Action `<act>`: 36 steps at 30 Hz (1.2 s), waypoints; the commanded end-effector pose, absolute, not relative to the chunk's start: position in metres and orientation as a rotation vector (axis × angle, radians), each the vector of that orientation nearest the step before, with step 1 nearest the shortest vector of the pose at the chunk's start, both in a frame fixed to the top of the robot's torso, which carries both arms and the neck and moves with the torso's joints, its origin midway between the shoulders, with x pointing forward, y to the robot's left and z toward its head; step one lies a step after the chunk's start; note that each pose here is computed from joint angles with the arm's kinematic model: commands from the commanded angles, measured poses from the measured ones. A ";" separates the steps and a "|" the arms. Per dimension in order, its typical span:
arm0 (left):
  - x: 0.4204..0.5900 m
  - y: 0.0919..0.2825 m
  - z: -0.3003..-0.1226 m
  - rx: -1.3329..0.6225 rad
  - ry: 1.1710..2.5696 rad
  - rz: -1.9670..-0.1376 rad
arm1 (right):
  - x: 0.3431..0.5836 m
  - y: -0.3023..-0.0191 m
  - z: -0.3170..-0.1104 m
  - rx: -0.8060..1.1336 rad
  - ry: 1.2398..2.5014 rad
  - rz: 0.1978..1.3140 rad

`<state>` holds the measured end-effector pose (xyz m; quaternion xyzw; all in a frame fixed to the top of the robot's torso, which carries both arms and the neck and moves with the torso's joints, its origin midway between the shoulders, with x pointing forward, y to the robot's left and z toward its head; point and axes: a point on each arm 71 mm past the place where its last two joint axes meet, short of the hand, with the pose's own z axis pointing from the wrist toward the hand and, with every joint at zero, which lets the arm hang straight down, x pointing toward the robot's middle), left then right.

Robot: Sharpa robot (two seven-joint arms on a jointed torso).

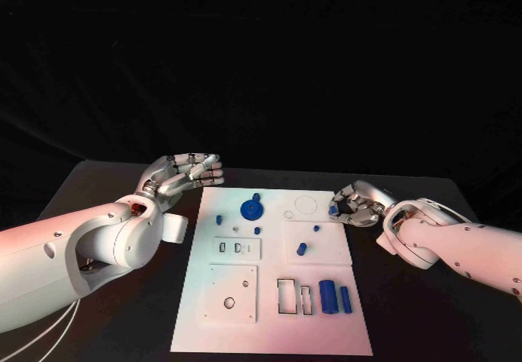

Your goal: Assemble the parts on the task board

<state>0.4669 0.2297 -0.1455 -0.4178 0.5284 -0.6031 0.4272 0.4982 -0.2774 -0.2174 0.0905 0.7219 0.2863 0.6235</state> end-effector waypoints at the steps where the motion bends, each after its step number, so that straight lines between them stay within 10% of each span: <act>1: 0.466 0.228 -0.144 -1.035 1.321 -1.529 | 0.498 -0.277 -0.215 0.225 1.616 0.648; 15: 0.468 0.230 -0.145 -1.038 1.321 -1.521 | 0.482 -0.244 -0.189 0.199 1.605 0.636; 36: 0.478 0.223 -0.154 -1.054 1.350 -1.506 | 0.444 -0.101 -0.192 0.017 1.646 0.764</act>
